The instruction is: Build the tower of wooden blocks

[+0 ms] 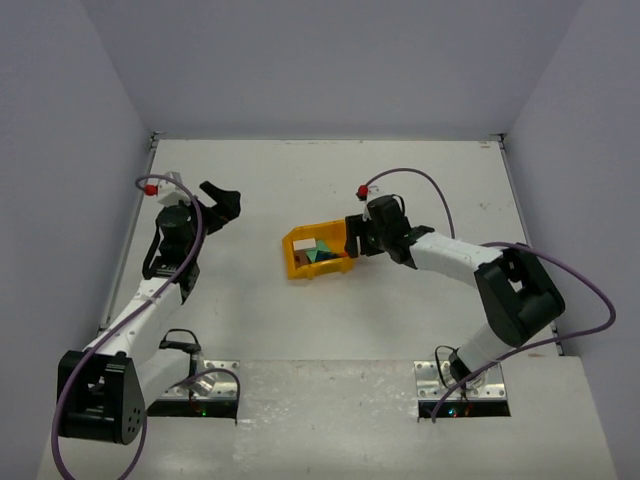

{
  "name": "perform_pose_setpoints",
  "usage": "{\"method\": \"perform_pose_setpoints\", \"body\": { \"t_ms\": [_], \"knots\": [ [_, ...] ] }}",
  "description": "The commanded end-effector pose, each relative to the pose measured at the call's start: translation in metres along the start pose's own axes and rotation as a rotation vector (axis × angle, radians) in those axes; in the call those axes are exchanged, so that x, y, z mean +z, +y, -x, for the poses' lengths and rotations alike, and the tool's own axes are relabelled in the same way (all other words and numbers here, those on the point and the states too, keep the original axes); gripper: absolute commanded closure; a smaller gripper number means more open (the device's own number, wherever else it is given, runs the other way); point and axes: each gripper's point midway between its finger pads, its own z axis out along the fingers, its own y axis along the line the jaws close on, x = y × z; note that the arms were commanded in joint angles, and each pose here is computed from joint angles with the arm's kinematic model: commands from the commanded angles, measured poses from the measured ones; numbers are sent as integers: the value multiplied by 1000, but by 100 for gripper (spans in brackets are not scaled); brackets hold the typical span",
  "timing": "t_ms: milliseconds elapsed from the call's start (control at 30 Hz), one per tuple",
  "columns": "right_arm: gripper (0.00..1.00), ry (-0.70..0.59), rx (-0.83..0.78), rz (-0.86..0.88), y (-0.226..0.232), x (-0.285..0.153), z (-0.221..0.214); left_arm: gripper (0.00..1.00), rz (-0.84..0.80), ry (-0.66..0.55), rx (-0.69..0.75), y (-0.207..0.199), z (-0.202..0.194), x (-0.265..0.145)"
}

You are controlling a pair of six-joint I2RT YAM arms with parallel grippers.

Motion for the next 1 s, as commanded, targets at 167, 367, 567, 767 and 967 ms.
{"method": "perform_pose_setpoints", "body": {
  "t_ms": [167,367,567,767,967],
  "knots": [
    [76,-139,-81,-84,8,8,38,0,-34,-29,8,-11,10,3],
    [100,-149,-145,-211,-13,-8,53,0,-23,-39,11,-9,12,1],
    [100,-255,-297,-422,-47,-44,87,0,-8,-40,10,-6,12,1],
    [100,-321,-518,-617,-67,-83,118,0,-1,-38,14,-6,13,1],
    [100,-317,-667,-778,-78,-96,126,0,16,-37,15,-3,13,2]
  ]
}}
